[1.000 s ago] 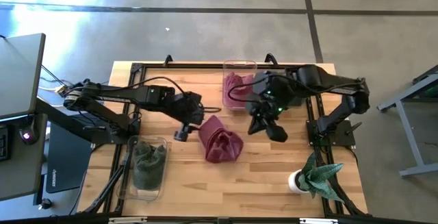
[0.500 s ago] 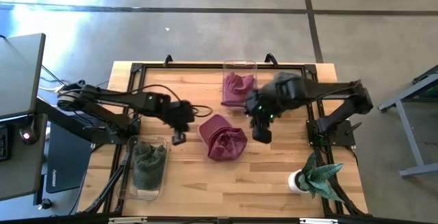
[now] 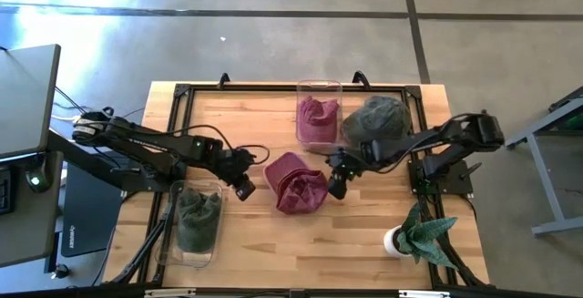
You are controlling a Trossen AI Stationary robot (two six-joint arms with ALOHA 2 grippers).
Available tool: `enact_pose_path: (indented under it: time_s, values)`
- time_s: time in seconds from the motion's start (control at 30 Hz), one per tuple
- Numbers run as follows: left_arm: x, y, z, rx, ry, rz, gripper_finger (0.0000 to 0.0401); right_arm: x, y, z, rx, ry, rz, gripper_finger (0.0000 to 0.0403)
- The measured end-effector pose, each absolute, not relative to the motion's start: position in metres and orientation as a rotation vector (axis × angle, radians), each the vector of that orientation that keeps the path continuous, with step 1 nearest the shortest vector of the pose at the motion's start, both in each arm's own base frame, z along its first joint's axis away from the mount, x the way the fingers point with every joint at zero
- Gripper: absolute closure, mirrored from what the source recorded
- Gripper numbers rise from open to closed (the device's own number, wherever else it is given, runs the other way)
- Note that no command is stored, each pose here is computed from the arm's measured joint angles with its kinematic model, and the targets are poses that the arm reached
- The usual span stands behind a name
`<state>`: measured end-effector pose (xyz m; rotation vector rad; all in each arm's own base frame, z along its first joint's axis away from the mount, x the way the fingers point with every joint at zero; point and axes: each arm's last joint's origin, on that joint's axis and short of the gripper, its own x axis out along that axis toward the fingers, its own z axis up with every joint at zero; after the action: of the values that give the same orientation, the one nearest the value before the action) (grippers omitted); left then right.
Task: Pick & Place hat
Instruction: Put the maroon cap into the top transparent bin
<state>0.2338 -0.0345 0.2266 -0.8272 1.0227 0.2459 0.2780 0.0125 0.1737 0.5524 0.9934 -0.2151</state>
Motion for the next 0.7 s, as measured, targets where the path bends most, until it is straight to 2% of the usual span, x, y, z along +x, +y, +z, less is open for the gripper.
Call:
enact_pose_path:
  time_s: [0.1, 0.27, 0.4, 0.53, 0.7]
  values:
    - [0.232, -0.034, 0.222, -0.899, 1.037, 0.292, 0.0349, 0.276, 0.008, 0.161, 0.551, 0.882, -0.235, 0.0148]
    - [0.231, -0.039, 0.221, -0.983, 1.046, 0.297, 0.0283, 0.275, 0.007, 0.152, 0.537, 0.672, -0.131, 0.0169]
    - [0.236, -0.047, 0.225, -1.063, 0.945, 0.331, 0.0241, 0.272, 0.006, 0.149, 0.494, 0.633, -0.116, 0.0204]
    - [0.237, -0.053, 0.226, -1.209, 0.816, 0.502, 0.0221, 0.268, 0.005, 0.144, 0.426, 0.648, -0.123, 0.0253]
    - [0.236, -0.058, 0.226, -1.354, 0.68, 0.657, 0.0218, 0.269, 0.005, 0.145, 0.398, 0.619, -0.105, 0.0326]
